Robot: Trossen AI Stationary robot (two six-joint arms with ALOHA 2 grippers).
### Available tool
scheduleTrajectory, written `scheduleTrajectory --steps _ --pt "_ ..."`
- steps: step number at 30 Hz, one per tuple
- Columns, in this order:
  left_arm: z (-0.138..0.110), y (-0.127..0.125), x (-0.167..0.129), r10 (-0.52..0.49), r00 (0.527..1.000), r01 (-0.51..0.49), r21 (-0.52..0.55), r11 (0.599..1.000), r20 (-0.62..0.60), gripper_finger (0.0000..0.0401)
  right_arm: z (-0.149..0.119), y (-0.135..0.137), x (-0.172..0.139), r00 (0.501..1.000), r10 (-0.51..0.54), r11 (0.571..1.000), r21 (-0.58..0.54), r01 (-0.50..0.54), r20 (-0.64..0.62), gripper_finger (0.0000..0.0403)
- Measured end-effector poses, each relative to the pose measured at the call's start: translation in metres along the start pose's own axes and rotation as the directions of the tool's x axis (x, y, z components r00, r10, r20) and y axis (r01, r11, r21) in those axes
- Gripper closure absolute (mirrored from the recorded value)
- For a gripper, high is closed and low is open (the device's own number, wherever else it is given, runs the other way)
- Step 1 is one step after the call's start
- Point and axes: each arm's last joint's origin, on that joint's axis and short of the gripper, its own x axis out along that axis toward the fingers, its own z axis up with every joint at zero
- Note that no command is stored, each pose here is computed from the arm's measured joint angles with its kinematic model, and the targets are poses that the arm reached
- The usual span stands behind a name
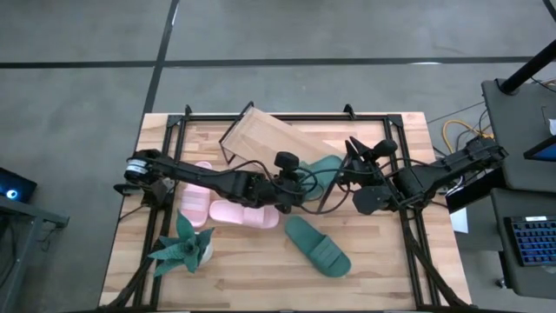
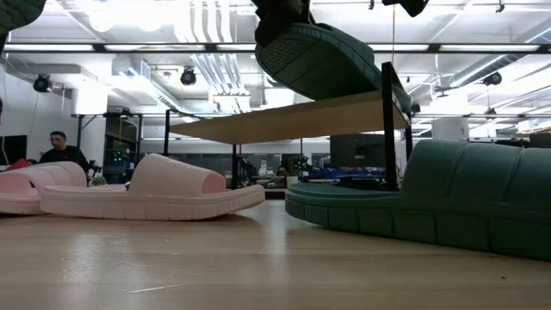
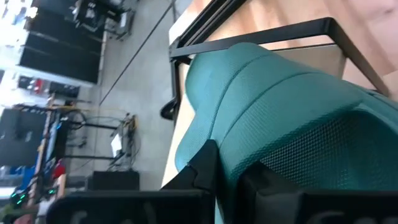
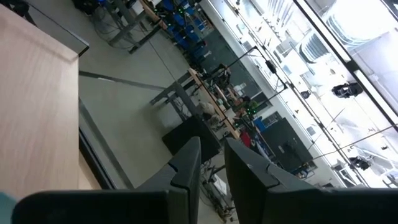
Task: Pick and place slides into the shelf
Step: Put the right green slide on the shelf
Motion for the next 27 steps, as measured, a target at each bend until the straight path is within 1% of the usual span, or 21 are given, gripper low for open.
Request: scheduleTrajectory --steps 4,9,12,16,19,22,27 --pt "-0.001 -0.001 -0.001 0.017 1.0 -0.017 0.008 1.0 -0.018 0.0399 -0.001 0.001 0.0 1.0 0.0 1.0 -0.004 0.0 0.0 0.0339" --pt "0.002 0.003 -0.01 0.035 0.999 -0.034 0.081 0.996 -0.016 0.04 -0.001 0.001 0.0 1.0 0.0 1.0 -0.004 0.0 0.0 0.0339" --pt "0.003 0.004 -0.013 0.044 0.999 -0.042 0.088 0.995 -0.018 0.04 -0.001 0.001 0.0 1.0 0.0 1.0 -0.004 0.0 0.0 0.0339" --pt "0.006 0.008 -0.014 0.06 0.998 -0.06 0.017 0.998 -0.001 0.0401 -0.001 0.001 0.0 1.0 0.0 1.0 -0.004 0.0 0.0 0.0339" --pt "0.006 0.004 -0.009 0.074 0.997 -0.074 0.007 0.997 -0.009 0.0401 -0.001 0.001 0.0 1.0 0.0 1.0 -0.004 0.0 0.0 0.0339" --pt "0.009 0.003 -0.004 0.14 0.99 -0.141 -0.046 0.989 -0.021 0.0401 -0.001 0.001 0.0 1.0 0.0 1.0 -0.005 0.0 0.0 0.0339" --pt "0.01 0.006 -0.004 0.227 0.972 -0.232 -0.068 0.97 -0.066 0.0401 -0.001 0.001 0.0 1.0 -0.001 1.0 -0.004 0.001 0.0 0.0339"
